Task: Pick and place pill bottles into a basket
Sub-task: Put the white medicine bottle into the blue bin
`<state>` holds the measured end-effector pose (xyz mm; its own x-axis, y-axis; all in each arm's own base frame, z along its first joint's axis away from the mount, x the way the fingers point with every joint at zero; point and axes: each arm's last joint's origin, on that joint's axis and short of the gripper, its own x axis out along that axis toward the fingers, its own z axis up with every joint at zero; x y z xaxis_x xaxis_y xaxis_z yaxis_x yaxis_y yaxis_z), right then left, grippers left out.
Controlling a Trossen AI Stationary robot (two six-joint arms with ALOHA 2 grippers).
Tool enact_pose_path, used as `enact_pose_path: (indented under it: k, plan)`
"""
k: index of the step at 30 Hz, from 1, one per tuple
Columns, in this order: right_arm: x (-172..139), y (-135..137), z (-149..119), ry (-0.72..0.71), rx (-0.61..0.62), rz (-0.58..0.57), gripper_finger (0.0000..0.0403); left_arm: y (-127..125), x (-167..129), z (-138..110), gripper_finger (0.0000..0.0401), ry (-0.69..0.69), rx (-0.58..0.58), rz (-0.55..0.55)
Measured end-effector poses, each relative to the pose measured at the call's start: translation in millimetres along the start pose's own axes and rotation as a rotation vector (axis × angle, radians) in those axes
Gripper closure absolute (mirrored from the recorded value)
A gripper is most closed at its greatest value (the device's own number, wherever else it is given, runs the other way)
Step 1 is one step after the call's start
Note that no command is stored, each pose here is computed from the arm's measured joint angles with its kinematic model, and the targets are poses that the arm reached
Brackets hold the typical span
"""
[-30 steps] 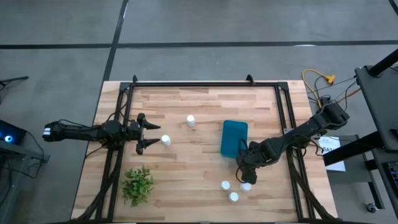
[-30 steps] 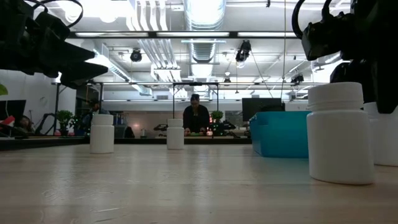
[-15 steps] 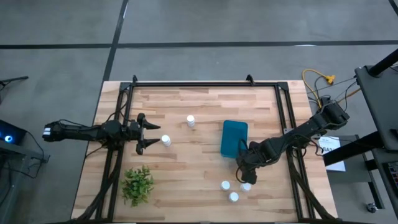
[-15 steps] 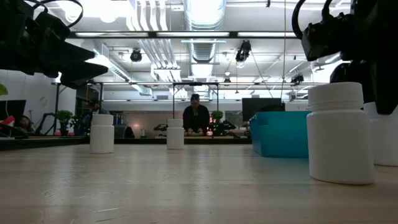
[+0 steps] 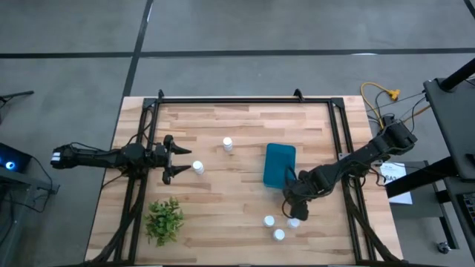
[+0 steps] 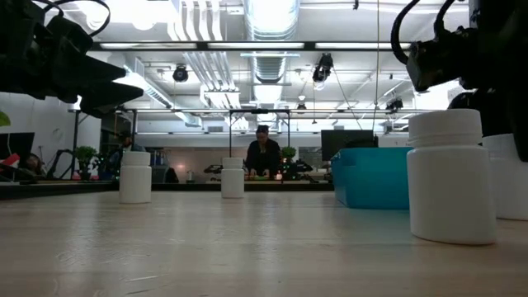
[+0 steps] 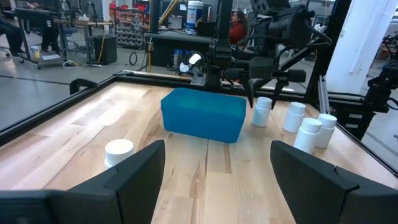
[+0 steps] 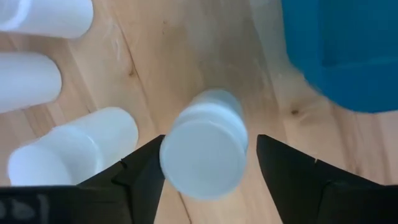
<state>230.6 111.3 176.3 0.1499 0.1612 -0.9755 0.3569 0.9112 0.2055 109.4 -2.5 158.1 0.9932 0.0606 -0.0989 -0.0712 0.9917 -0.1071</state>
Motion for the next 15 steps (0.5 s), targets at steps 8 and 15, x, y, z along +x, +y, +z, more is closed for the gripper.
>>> enact_pose_path:
  k: [8, 15]
  plan:
    - [2.6, -1.2, -1.0, 0.002, 0.004, 0.005, 0.0233, 0.0, 0.0, 0.0, 0.0127, 0.000, 0.000, 0.000]
    - [2.4, -0.8, -0.8, 0.002, 0.005, 0.010, 0.0254, 0.0, 0.0, 0.0, 0.0127, 0.000, 0.000, 0.000]
